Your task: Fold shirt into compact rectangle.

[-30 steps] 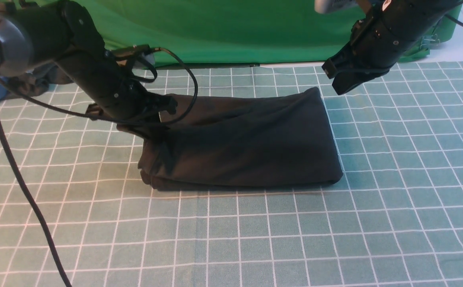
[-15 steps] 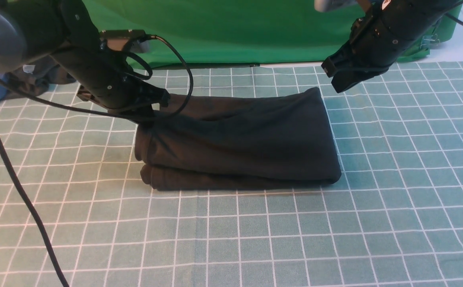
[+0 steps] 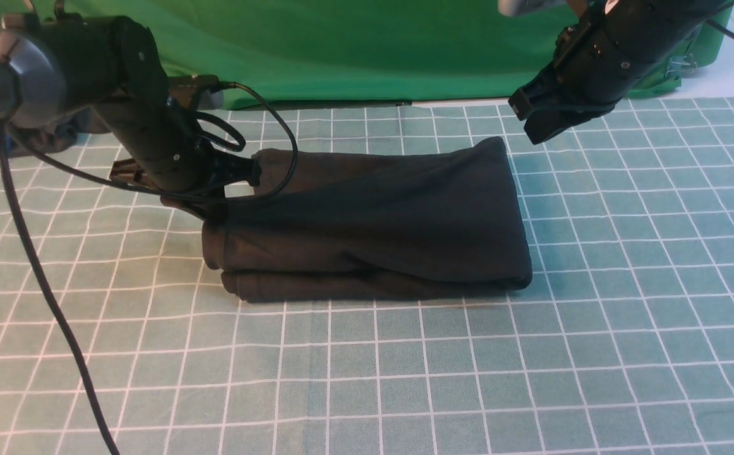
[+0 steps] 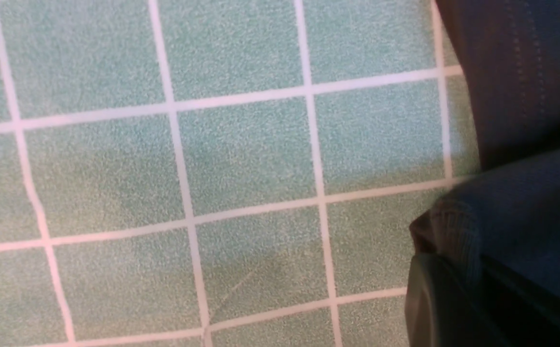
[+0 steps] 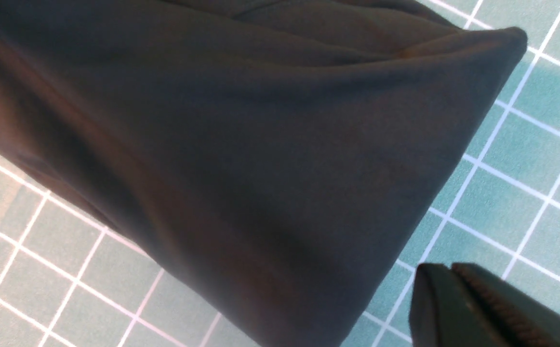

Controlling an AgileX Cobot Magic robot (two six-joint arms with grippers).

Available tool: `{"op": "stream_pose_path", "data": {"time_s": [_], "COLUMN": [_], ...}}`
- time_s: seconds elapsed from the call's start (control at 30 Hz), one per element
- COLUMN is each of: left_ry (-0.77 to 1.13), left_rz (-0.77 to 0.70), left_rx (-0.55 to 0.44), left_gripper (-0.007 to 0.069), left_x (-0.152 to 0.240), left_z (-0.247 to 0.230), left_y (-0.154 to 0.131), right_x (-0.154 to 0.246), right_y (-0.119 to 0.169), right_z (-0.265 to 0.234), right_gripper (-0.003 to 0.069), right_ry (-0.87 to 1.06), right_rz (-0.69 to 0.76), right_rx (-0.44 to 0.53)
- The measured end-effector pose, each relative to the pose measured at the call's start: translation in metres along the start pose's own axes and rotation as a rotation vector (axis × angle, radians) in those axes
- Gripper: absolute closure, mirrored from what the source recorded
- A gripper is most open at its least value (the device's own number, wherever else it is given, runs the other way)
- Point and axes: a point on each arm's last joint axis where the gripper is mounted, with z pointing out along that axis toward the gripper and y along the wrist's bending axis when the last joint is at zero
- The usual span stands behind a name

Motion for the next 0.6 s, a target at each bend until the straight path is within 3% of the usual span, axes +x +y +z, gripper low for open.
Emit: {"op": "stream_pose_path", "data": {"time_s": [0.23,0.43,0.53,0.6], "left_ry": [0.002,-0.059,-0.106,-0.107], "left_rz": [-0.005,0.007,-0.014,0.002], "left_rx": [-0.002,-0.007,0.043,0.122], "left_gripper": [0.0528,0.0268,0.0237,0.0279], "left_x": [0.0,-0.007,-0.009,-0.006], "left_z": [-0.002,-0.039,-0.066,-0.079], "left_y": [0.0,-0.003,-0.01,-0.018], "right_x": [0.0,0.004,0.007,0.007], "right_y": [0.0,0.001,0.002,0.003], "right_z": [0.0,0.0,0.0,0.0], "right_gripper": [0.063,0.0629,0.0629,0.0629], "right_ry": [0.0,0.048,0.075,0.08], "right_rz": [0.001,0.021,0.028,0.041], "right_rx": [0.0,-0.014,-0.023,-0.033]}}
